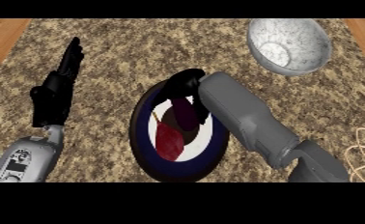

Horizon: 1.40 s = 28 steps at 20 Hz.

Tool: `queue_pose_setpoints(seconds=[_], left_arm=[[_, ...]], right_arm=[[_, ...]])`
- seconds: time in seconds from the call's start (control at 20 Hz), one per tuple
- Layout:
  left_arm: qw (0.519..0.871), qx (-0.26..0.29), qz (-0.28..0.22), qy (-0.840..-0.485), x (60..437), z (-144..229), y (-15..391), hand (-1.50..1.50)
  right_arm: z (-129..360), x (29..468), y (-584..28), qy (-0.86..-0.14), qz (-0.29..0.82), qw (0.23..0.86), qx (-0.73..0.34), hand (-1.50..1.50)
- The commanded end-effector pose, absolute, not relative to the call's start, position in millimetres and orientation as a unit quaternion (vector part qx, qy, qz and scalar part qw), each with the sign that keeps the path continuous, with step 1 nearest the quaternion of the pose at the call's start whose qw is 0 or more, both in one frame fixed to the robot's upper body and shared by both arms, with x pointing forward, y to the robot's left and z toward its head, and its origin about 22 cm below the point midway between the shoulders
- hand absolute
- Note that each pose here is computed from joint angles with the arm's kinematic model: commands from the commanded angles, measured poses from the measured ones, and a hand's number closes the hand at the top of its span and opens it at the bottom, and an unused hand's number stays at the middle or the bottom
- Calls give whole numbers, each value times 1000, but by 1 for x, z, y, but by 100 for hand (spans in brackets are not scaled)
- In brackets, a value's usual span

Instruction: Pick the eggplant from the plate and place it in the bowl

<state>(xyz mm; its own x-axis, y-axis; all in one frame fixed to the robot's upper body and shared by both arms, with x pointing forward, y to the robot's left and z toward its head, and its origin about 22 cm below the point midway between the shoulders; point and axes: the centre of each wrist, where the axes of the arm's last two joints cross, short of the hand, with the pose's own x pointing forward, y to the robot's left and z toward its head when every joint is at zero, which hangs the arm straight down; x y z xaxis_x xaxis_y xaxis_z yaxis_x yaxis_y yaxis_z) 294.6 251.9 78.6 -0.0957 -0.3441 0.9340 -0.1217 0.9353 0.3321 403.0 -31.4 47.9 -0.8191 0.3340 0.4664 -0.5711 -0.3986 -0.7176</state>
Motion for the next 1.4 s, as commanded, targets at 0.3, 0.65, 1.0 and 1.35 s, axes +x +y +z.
queue_pose_setpoints(seconds=[0.3, 0.65, 1.0, 1.35], left_arm=[[649, 154, -86, -740, 298, 82, 237, 0], [655, 164, -89, -732, 301, 84, 251, 0], [662, 182, -70, -724, 289, 77, 265, 0], [681, 190, -57, -705, 282, 63, 272, 0]], right_arm=[[27, 389, -33, -495, 826, 217, 159, 150], [39, 402, -37, -524, 803, 217, 182, 150], [20, 381, -39, -574, 723, 381, 54, 150], [18, 363, -41, -655, 549, 519, -9, 150]])
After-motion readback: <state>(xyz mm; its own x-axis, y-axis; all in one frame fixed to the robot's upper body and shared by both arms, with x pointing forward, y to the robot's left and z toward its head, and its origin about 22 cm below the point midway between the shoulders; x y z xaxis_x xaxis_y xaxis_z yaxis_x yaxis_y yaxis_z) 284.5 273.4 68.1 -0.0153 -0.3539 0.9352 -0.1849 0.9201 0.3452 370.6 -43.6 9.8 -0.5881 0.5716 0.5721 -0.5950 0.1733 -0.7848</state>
